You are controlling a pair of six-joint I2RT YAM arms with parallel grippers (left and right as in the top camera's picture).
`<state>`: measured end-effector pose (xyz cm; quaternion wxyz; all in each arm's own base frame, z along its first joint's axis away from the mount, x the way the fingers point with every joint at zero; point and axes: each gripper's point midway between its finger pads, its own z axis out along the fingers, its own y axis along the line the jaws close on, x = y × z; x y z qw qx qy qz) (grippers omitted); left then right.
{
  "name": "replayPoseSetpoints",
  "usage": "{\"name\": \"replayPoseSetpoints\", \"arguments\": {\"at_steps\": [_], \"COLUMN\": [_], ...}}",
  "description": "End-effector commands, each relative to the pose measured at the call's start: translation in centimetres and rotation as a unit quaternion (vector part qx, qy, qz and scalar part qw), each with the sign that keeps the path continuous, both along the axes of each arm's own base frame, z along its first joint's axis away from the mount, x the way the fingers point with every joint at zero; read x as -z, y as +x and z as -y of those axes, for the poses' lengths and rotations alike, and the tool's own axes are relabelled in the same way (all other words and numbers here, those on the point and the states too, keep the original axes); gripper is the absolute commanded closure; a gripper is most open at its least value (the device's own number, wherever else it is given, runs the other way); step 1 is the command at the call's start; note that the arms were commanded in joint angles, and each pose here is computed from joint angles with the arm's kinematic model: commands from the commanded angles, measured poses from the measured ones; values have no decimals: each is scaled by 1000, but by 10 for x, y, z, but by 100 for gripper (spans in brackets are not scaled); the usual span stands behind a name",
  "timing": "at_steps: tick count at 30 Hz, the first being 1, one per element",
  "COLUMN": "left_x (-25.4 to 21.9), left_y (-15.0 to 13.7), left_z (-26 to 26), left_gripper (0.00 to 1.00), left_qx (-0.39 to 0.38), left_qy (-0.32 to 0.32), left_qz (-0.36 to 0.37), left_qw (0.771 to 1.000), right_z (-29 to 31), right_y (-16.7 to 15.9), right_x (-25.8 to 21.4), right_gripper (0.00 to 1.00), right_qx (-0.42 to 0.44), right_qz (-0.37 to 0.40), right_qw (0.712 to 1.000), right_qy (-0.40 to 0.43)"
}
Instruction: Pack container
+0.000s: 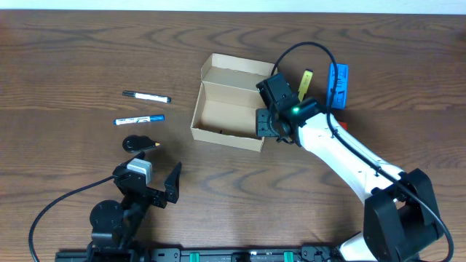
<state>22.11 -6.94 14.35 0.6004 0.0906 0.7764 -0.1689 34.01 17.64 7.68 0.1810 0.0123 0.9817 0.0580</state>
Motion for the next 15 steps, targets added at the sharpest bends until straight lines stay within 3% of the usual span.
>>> {"name": "replayPoseSetpoints", "arguments": {"at_steps": [1, 8, 15], "left_x": [12, 12, 12], "left_y": [0, 0, 0], "left_z": [-1, -1, -1], "left_gripper": [4, 5, 5], "left_qx": [0, 0, 0], "left_qy": [7, 7, 7], "left_qz": [-9, -9, -9], "left_qw": [1000, 1000, 1000], "right_z": [0, -2, 5], "right_y": [2, 15, 20], "right_x": [5, 5, 3], "right_gripper": [49, 74, 81], "right_qx": [12, 6, -13], "right_qz": [6, 36, 50], "right_qw": [1000, 999, 999], "right_qy": [11, 20, -1]}}
